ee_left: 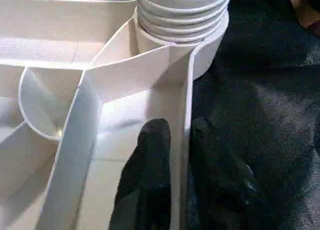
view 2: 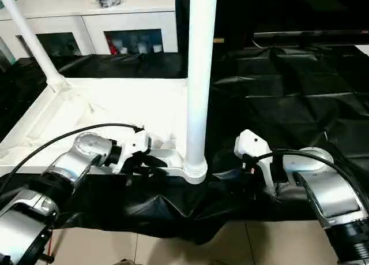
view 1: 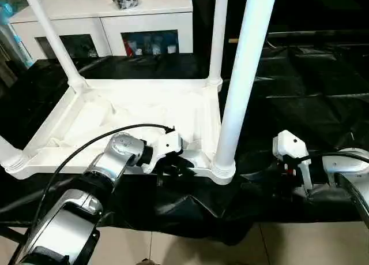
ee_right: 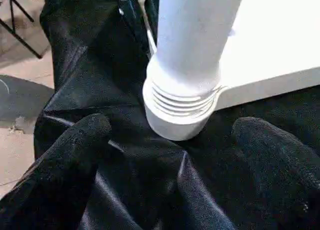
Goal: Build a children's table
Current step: Rotate leg to tighten
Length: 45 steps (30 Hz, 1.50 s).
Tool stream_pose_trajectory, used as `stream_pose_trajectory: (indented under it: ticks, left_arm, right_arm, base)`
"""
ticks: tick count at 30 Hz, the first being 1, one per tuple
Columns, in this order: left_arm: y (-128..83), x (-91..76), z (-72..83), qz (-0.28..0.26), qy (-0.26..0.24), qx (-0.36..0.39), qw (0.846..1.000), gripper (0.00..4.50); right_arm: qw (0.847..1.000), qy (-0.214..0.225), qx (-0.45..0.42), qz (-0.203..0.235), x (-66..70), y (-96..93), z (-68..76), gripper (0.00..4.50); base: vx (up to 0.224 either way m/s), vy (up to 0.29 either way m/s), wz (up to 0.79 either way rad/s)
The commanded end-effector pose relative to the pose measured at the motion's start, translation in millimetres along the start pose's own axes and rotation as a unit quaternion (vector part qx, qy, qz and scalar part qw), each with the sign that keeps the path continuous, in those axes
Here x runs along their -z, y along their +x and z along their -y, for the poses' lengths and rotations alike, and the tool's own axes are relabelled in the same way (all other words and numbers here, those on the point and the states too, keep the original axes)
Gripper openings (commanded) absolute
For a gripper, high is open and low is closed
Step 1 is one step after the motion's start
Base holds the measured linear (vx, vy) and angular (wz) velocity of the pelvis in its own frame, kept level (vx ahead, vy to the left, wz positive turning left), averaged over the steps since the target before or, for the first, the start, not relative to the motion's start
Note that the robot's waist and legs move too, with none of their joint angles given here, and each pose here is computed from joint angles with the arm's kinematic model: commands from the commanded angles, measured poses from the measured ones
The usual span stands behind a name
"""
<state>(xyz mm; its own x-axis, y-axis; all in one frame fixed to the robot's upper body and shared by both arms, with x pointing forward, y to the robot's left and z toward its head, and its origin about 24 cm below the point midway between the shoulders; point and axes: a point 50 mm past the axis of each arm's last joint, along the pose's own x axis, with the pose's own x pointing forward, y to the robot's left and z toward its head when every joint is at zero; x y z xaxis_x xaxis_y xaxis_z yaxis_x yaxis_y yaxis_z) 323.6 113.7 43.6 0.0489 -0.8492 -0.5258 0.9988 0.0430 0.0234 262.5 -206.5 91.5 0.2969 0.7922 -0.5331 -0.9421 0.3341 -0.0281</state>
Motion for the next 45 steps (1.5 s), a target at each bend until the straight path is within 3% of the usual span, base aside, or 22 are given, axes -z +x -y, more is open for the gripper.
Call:
stream_pose_trajectory:
  ticks: [1, 8, 14, 21, 29, 38, 45]
  left_arm:
    - [-0.1, 0.5, -0.9, -0.008, -0.004, 0.001, 1.0, 0.34]
    - [0.3, 5.2, 0.1, -0.03, -0.07, -0.016, 0.997, 0.02]
    - [4.0, 19.0, 3.9, -0.003, -0.124, -0.118, 0.985, 0.02]
    - [1.3, 13.3, 20.7, 0.022, -0.077, -0.093, 0.992, 0.02]
    - [0.3, 11.4, 20.8, 0.021, -0.073, -0.097, 0.992, 0.02]
    - [-0.1, 11.7, 21.8, 0.014, -0.069, -0.095, 0.993, 0.02]
    - [0.1, 12.9, 22.5, 0.012, -0.071, -0.094, 0.993, 0.0]
  right_arm:
    - [1.0, -0.011, 0.002, 0.002, -5.2, -3.4, -1.4, 4.5]
    - [1.0, -0.007, 0.022, 0.016, -6.3, 1.9, 1.8, 4.5]
    - [0.993, 0.016, 0.1, 0.056, -6.8, 26.4, 15.6, 4.5]
    - [0.985, 0.033, 0.161, 0.06, -9.3, 55.7, 34.2, 4.5]
    - [0.992, 0.005, 0.102, 0.068, -14.2, 73.5, 31.5, 4.5]
    - [0.994, -0.006, 0.09, 0.063, -16.0, 88.0, 38.8, 4.5]
    - [0.994, 0.004, 0.076, 0.075, -17.4, 94.0, 41.1, 3.85]
  base:
    - [0.0, 0.0, 0.0]
    - [0.0, 0.0, 0.0]
    - [0.0, 0.0, 0.0]
    - [0.0, 0.0, 0.0]
    - [0.0, 0.0, 0.0]
    - [0.0, 0.0, 0.0]
    - [0.0, 0.0, 0.0]
